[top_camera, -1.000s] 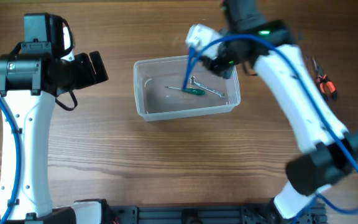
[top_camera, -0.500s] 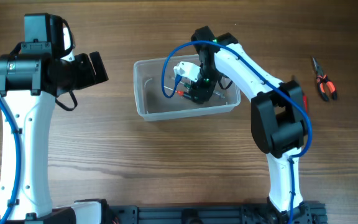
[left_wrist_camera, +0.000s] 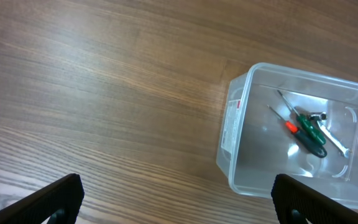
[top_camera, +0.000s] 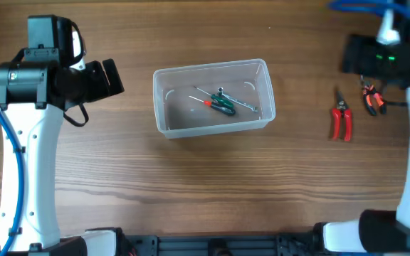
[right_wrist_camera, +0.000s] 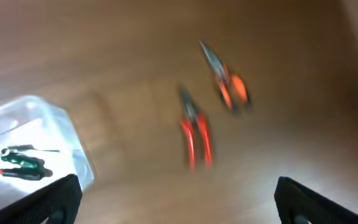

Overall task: Pack container
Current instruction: 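Move the right gripper down onto the red-handled pruning shears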

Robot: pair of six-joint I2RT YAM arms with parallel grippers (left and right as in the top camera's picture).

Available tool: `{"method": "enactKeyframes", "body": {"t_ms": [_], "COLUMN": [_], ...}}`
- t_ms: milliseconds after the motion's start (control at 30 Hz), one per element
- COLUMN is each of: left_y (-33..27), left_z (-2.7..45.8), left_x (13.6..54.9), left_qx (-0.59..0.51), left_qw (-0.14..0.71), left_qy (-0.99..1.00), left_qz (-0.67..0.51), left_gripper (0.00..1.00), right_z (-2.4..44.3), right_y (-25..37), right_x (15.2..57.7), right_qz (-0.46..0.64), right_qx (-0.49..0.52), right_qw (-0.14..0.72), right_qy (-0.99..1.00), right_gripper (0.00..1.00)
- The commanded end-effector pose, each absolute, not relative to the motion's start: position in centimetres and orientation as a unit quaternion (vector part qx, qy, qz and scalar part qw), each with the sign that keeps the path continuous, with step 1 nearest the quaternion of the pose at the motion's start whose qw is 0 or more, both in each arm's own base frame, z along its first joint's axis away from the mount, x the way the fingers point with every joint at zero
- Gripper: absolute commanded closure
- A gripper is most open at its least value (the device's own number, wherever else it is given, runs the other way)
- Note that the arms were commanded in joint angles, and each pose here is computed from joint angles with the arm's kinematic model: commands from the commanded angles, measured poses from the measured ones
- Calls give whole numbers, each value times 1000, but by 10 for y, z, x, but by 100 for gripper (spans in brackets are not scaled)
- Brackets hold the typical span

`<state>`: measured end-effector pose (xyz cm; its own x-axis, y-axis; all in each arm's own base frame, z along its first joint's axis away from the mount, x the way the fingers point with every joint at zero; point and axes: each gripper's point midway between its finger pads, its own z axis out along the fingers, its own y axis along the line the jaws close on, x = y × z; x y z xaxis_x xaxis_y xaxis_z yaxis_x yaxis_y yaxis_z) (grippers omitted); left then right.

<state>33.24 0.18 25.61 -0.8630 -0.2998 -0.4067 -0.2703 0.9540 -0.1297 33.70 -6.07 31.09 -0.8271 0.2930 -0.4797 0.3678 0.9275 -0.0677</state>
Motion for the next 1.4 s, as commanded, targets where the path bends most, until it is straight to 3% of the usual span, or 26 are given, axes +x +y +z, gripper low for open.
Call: {"method": "enactKeyframes", "body": {"t_ms": [0,167,200,333,767,1167,1267,1333,1367], "left_y": [0,0,0,0,0,-1,-1,-1,-1], "left_z": [263,263,262,262,260,260,260,260,260], "left_x": [332,332,332,332,326,326,326,326,326], "left_qx": [-143,-143,-143,-143,-144,-142,-142,-142,-142], "left_qw": [226,225,225,225,212,212,212,212,212], "left_qy": [963,963,963,963,966,966,966,966,966], "left_qz": [-37,-37,-37,-38,-36,-36,-36,-36,-36], "left_gripper": [0,0,0,0,0,0,0,0,0], "right_z": [275,192,148,86,7,-30,-33,-33,-34], "right_y": [-72,-62,-56,-55,-65,-79,-79,-79,-79], "right_x": [324,306,308,306,338,350,349,348,348], "right_qz": [-41,-22,-5,-5,-17,-12,-13,-12,-12], "right_qx": [288,288,264,263,212,196,196,196,196], "right_qw": [168,63,49,40,43,42,36,36,35], "right_qy": [942,955,963,964,976,980,980,980,980], "right_gripper": [0,0,0,0,0,1,12,27,39]}}
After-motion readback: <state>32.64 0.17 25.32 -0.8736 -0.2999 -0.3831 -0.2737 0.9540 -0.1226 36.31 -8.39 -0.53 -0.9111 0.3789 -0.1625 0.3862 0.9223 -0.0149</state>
